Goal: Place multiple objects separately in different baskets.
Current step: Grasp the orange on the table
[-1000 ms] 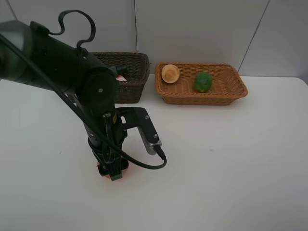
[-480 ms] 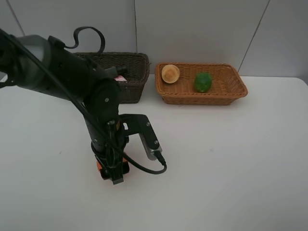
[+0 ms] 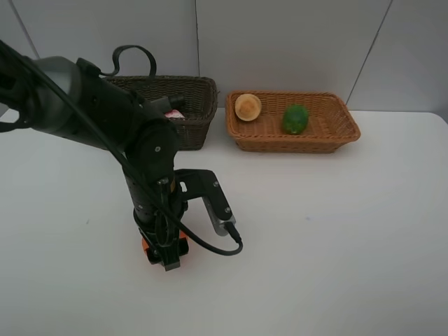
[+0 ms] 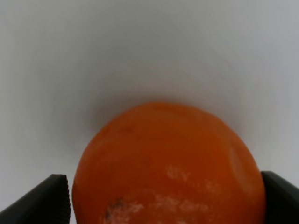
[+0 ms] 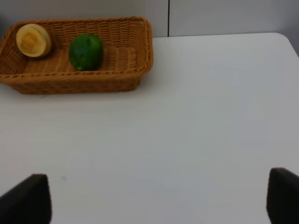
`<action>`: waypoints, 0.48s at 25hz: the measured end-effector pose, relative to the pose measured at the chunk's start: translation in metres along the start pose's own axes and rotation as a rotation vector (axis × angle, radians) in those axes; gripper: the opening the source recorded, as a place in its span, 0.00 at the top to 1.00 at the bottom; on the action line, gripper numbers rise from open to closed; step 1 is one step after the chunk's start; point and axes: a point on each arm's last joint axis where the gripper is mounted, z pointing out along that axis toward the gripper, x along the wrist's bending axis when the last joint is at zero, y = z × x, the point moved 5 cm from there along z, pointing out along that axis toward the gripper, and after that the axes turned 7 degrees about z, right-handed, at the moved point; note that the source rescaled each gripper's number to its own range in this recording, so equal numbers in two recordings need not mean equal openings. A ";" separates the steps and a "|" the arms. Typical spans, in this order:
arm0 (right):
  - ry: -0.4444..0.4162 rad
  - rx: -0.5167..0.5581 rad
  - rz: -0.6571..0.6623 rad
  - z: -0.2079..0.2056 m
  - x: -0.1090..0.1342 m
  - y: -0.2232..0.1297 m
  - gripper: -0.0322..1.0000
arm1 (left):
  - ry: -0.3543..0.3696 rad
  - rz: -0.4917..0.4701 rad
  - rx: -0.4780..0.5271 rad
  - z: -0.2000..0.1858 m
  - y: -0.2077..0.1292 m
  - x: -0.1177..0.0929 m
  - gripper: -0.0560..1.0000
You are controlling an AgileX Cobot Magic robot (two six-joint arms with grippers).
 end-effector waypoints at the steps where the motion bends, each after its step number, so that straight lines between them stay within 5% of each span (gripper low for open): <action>1: 0.000 0.000 0.000 0.000 0.000 0.000 0.00 | 0.000 0.000 0.000 0.000 0.000 0.000 0.00; 12: 0.000 0.000 0.000 0.000 0.000 0.000 0.00 | 0.000 0.001 0.001 0.000 0.000 0.000 0.08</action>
